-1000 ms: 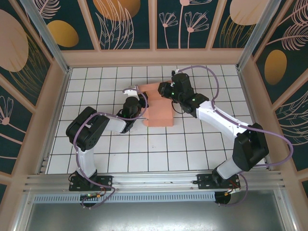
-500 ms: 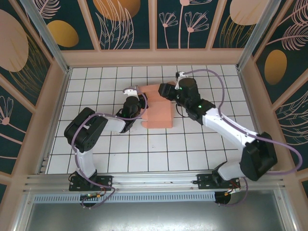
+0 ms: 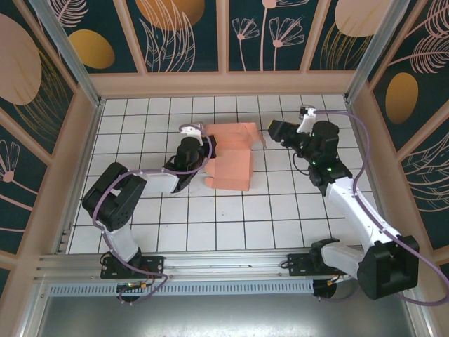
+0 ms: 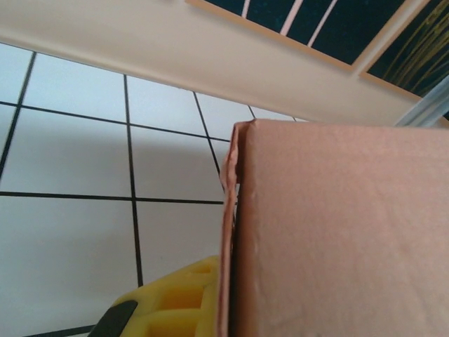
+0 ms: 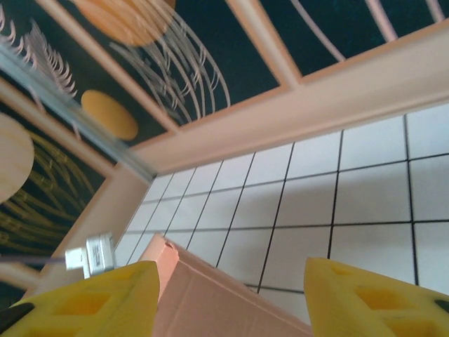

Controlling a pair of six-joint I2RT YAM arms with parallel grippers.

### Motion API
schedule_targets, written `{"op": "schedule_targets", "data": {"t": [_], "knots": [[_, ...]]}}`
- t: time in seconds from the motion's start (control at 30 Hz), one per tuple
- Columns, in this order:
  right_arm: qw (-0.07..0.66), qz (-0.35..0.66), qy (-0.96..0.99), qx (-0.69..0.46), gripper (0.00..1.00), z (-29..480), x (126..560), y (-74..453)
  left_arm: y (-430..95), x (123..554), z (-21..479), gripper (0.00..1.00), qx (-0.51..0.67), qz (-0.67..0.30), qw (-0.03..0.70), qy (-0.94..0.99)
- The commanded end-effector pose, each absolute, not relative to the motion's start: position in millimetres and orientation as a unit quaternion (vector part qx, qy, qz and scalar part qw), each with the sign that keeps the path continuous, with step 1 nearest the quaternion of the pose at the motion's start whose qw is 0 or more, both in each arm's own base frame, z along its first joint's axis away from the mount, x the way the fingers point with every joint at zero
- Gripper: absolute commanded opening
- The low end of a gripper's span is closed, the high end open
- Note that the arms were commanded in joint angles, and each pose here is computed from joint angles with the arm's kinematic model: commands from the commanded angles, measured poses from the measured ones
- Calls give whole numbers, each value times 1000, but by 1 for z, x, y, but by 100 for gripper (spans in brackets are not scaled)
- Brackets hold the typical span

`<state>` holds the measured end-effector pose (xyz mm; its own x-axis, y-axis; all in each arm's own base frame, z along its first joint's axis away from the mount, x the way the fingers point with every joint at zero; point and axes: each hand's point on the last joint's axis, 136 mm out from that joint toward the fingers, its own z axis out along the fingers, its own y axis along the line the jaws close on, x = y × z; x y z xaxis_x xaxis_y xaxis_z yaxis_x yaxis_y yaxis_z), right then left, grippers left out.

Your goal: Fold the paper box

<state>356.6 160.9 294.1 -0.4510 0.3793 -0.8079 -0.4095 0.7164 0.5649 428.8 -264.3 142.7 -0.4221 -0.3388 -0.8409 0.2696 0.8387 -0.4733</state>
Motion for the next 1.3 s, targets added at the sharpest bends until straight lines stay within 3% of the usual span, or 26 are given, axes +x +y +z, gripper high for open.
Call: {"op": "schedule_targets", "data": {"t": [0.0, 0.17, 0.3, 0.57, 0.97, 1.27], "knots": [[522, 418, 736, -101, 56, 303, 343, 179, -279, 423, 168, 0, -1, -322, 535, 781], [492, 435, 741, -141, 55, 290, 340, 192, -286, 419, 179, 0, 10, -346, 530, 774], [478, 440, 745, -151, 44, 279, 341, 199, -290, 418, 181, 0, 13, -357, 526, 772], [463, 432, 748, -197, 43, 267, 332, 224, -293, 419, 179, 0, 15, -358, 519, 776], [502, 278, 784, -236, 44, 242, 345, 241, -294, 420, 177, 0, 15, -358, 515, 779], [534, 173, 795, -230, 36, 235, 360, 238, -296, 419, 178, 0, 17, -361, 513, 778]]}}
